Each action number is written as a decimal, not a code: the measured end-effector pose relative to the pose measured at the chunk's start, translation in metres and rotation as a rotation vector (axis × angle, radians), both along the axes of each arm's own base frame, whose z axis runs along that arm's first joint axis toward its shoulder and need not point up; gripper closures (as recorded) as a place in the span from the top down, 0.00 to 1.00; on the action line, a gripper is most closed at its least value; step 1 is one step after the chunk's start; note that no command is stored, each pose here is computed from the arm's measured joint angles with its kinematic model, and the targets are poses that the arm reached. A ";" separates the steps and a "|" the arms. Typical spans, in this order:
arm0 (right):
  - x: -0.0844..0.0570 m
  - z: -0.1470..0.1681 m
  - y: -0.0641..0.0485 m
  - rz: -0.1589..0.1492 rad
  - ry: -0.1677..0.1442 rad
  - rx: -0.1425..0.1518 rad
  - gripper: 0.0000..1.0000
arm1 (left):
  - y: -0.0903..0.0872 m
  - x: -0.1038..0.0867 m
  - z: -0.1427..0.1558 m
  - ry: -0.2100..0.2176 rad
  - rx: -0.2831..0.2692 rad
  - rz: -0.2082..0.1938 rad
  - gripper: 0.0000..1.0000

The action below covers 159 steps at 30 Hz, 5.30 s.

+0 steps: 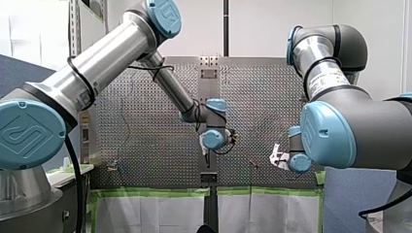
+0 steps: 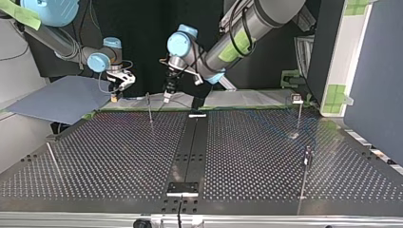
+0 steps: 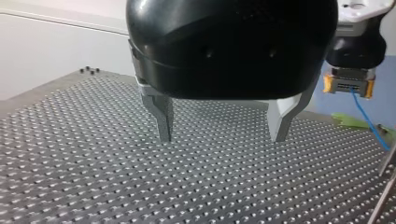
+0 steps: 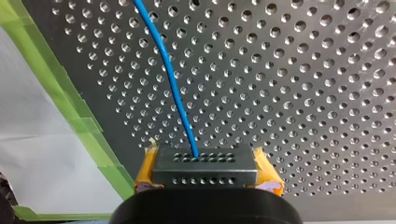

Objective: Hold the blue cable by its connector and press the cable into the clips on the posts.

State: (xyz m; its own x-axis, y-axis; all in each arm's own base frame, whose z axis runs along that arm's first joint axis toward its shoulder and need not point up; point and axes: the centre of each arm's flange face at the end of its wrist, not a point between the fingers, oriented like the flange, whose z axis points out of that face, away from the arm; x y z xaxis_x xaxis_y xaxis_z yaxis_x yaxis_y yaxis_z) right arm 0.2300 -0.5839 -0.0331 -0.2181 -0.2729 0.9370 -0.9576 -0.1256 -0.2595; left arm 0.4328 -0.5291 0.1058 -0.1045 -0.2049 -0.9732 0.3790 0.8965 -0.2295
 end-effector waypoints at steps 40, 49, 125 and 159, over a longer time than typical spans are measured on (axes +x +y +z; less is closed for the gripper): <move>0.000 0.020 -0.002 -0.050 -0.010 -0.008 0.00 | 0.068 -0.077 0.106 -0.137 -0.240 -0.001 1.00; 0.005 0.065 -0.005 -0.064 -0.015 -0.057 0.00 | 0.089 -0.091 0.124 -0.184 -0.316 -0.028 1.00; 0.024 0.165 0.001 -0.105 -0.064 -0.194 0.00 | 0.166 -0.176 -0.033 0.107 -0.045 0.070 1.00; 0.024 0.165 0.001 -0.105 -0.064 -0.194 0.00 | 0.166 -0.176 -0.033 0.107 -0.045 0.070 1.00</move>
